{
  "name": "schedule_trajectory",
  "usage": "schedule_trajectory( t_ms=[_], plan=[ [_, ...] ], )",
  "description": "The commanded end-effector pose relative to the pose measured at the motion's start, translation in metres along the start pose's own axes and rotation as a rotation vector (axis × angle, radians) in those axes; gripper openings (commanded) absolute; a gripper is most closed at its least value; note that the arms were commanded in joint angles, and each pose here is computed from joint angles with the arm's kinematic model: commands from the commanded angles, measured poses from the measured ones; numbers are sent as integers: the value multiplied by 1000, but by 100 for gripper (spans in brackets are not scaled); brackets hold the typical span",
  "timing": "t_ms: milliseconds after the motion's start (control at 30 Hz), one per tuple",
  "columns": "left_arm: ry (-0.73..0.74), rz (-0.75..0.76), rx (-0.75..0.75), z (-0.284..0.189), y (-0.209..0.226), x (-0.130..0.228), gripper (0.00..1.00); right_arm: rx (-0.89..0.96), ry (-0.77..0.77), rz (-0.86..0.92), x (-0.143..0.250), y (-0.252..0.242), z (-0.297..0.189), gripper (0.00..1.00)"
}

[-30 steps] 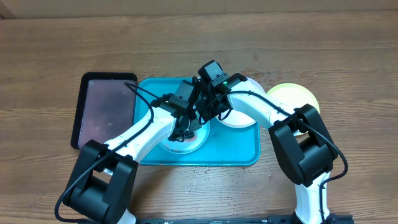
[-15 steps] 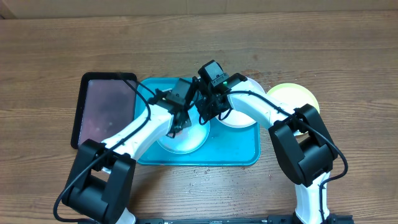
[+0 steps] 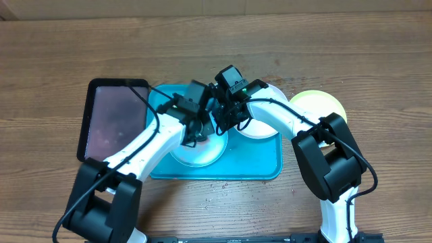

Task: Clean dirty plates on tray and stack at the side
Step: 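Scrub the white plate with the left gripper's sponge while right holds it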

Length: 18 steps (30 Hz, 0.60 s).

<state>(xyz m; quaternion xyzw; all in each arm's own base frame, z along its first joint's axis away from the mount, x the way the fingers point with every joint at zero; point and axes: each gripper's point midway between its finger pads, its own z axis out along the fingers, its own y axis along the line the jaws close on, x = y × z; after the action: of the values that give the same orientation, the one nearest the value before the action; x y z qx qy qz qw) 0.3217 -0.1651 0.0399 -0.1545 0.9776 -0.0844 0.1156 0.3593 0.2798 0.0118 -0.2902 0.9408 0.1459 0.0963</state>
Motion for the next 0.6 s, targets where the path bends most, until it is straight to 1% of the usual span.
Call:
schedule_trajectory(
  t_ms=[0, 100, 167, 267, 367, 567],
  plan=[
    [70, -70, -6, 16, 2, 26, 4, 13, -6, -21, 0, 1, -6, 4],
    [43, -74, -46, 23, 13, 29, 4, 13, -6, -22, 0, 1, -6, 4],
    [-2, -79, -112, 26, 29, 26, 4, 13, -6, -21, 0, 1, -6, 4],
    [-94, -75, -202, 24, 47, 11, 4, 13, -6, -21, 0, 1, -6, 4],
    [-176, -74, -261, 18, 58, -7, 4, 13, -6, -21, 0, 1, -6, 4],
    [-220, 9, -227, -3, 52, -37, 4, 13, -6, -21, 0, 1, -6, 4]
  ],
)
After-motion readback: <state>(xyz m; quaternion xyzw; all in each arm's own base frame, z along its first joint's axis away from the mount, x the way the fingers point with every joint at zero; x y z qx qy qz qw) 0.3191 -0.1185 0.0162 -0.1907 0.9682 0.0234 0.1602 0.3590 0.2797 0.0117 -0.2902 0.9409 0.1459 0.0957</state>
